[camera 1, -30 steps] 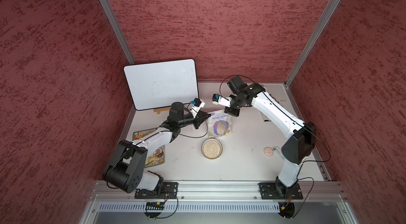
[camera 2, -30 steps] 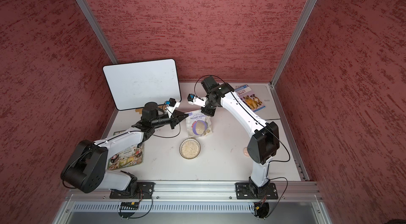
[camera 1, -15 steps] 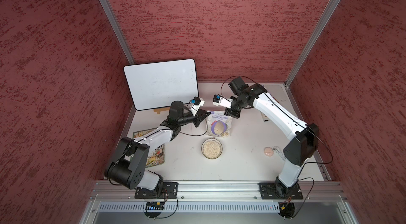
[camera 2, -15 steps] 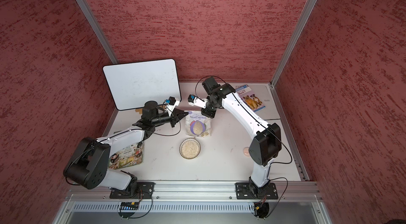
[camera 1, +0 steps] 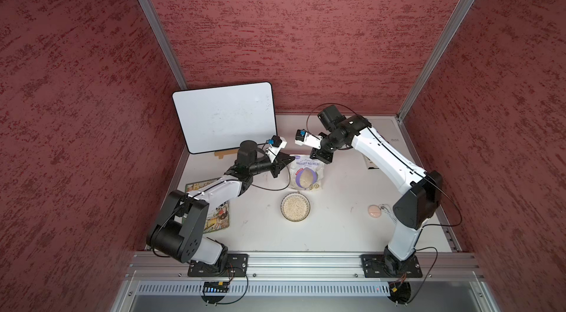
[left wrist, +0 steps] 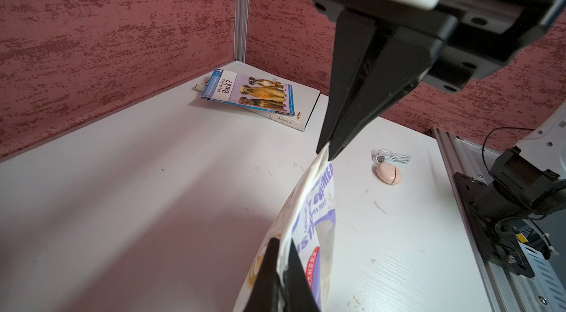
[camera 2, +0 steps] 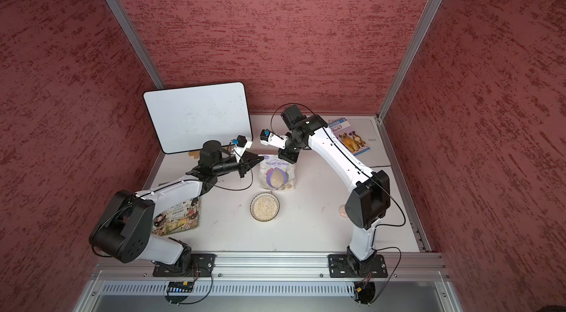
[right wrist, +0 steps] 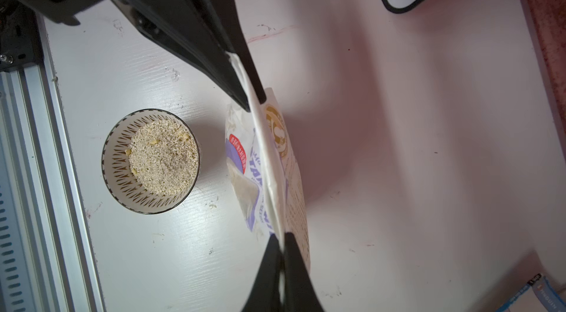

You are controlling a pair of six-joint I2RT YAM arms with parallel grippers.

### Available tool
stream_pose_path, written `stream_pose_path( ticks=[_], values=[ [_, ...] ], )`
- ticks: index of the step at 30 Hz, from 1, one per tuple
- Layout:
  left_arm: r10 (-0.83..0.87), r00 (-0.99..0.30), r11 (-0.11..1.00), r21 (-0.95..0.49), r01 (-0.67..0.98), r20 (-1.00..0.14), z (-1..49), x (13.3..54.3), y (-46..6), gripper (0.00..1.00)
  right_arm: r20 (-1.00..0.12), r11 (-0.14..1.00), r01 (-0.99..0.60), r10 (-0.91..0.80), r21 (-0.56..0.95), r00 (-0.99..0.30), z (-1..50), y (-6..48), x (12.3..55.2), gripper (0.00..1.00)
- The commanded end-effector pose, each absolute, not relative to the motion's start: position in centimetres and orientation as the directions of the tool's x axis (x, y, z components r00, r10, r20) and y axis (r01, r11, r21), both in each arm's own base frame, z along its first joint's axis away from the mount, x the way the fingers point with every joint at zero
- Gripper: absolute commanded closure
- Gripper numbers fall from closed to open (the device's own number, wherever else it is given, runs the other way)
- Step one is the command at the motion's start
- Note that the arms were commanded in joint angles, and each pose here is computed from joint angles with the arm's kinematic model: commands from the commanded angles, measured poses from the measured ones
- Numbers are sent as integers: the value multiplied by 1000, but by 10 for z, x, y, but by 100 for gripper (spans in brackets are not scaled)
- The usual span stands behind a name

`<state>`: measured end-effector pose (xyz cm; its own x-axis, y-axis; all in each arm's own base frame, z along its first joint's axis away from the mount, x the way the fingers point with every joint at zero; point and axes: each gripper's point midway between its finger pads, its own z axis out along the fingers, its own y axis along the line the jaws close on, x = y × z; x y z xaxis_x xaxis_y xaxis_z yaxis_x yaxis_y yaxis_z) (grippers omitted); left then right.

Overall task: Pour the oats into the breakfast bowl
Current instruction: Close the oats bag at the center of the board.

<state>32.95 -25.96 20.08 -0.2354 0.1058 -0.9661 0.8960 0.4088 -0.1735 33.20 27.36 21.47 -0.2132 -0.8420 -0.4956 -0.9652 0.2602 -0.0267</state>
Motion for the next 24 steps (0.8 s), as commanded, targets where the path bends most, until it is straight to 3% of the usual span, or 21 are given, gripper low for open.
stream_pose_path(
  ticks=[1,4,8,11,15,19,24],
  values=[
    [100,-202,387,-149,910,-974,210,330,-264,100,-512,239,-971,-832,16,-213,216,284,327,100],
    [99,-203,386,-150,910,-974,210,329,-265,100,-510,235,-972,-834,15,-209,214,285,326,100],
    [98,-200,382,-148,912,-975,211,328,-265,100,-527,229,-974,-828,-2,-193,220,289,328,72],
    [99,-198,374,-148,916,-975,212,326,-266,100,-520,227,-974,-831,3,-195,219,292,331,66],
    [98,-195,371,-146,917,-976,212,326,-267,100,-512,223,-975,-836,13,-198,214,295,334,71],
    [98,-197,370,-148,917,-976,212,325,-267,100,-507,222,-975,-838,17,-200,212,296,334,100],
    [98,-195,371,-146,917,-976,212,325,-267,100,-527,214,-977,-828,21,-193,219,297,330,100]
  ],
)
